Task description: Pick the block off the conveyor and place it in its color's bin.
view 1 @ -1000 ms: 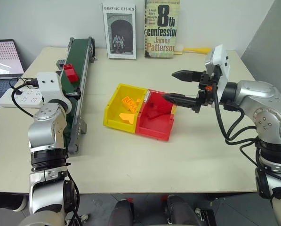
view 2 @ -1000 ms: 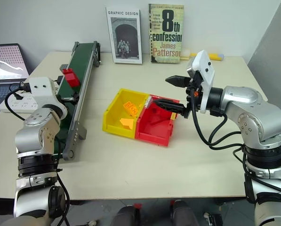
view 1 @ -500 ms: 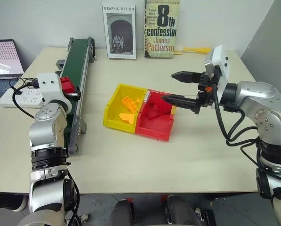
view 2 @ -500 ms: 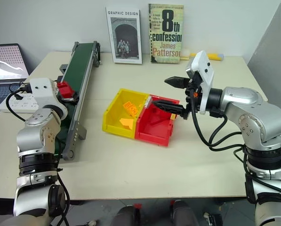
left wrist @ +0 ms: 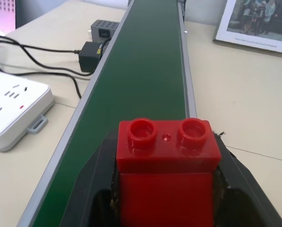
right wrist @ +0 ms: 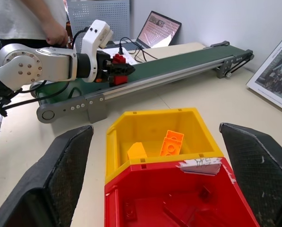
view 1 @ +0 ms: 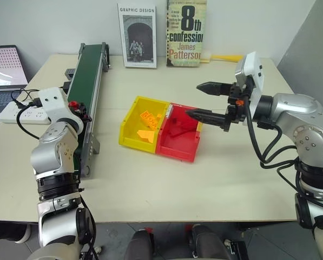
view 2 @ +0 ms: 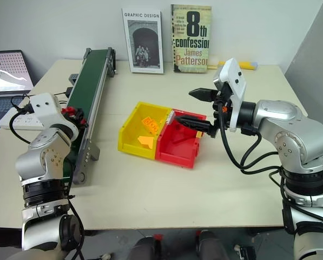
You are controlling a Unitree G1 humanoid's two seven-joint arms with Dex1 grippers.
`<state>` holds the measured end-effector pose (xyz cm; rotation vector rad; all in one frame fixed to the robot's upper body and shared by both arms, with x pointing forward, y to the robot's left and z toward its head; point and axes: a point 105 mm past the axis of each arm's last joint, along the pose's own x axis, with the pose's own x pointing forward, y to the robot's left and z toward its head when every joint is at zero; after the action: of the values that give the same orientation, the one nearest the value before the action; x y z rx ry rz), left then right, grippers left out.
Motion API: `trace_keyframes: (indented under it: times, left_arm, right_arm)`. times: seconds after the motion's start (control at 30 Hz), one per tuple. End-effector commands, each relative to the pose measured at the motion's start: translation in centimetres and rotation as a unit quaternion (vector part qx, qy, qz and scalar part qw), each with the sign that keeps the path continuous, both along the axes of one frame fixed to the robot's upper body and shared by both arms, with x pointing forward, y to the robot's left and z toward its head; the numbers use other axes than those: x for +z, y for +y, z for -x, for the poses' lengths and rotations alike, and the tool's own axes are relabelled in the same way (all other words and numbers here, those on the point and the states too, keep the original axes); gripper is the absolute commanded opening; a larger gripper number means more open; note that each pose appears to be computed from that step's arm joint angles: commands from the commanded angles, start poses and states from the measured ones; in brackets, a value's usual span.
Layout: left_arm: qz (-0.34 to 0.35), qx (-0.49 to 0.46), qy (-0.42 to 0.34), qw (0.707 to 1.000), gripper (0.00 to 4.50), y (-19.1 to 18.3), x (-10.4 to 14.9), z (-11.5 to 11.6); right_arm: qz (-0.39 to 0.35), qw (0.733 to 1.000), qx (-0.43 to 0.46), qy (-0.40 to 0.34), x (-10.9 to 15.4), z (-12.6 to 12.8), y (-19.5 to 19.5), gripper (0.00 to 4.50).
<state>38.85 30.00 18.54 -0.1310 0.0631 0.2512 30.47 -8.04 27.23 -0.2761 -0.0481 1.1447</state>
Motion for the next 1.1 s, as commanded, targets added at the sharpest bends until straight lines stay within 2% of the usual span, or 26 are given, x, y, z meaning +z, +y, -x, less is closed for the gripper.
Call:
trace_keyframes:
  times: [0.03, 0.17, 0.27, 0.43, 0.6, 0.7, 0.93, 0.97, 1.1]
  left_arm:
    - [-0.014, -0.045, -0.054, 0.997, 1.52, -1.6, 4.2, -0.3]
    - [-0.093, -0.208, -0.058, 0.972, 1.52, -8.1, 6.1, -1.1]
    - [-0.117, -0.287, -0.051, 0.949, 1.52, -11.3, 6.0, -1.0]
    - [-0.145, -0.424, -0.028, 0.893, 1.52, -16.6, 4.7, -0.2]
    - [-0.154, -0.578, -0.038, 0.801, 1.52, -22.7, 4.1, 2.5]
    - [-0.170, -0.607, -0.035, 0.776, 1.52, -24.3, 3.5, 2.7]
    - [-0.206, -0.632, -0.032, 0.746, 1.52, -26.3, 1.7, 1.6]
    - [-0.200, -0.636, -0.034, 0.745, 2.23, -26.7, 1.5, 1.5]
    - [-0.198, -0.641, -0.040, 0.741, 2.97, -27.1, 1.3, 0.8]
  right_arm:
    - [0.050, 0.998, -0.005, -0.046, 0.4, 0.3, -0.3, 4.50]
    - [0.075, 0.995, -0.018, -0.057, 0.5, 0.1, -0.7, 4.50]
    - [0.083, 0.994, -0.024, -0.060, 0.7, 0.3, -1.0, 4.50]
    - [0.092, 0.993, -0.041, -0.061, 0.6, 0.7, -1.8, 4.50]
    - [0.117, 0.991, -0.047, -0.040, -0.5, 1.5, -3.0, 4.50]
    - [0.143, 0.988, -0.052, -0.023, -1.7, 2.1, -3.8, 4.50]
    - [0.151, 0.985, -0.087, -0.006, -3.0, 2.5, -4.6, 4.50]
    - [0.150, 0.984, -0.092, -0.005, -3.1, 2.5, -4.7, 4.50]
    - [0.147, 0.983, -0.108, -0.002, -3.4, 2.5, -5.0, 4.50]
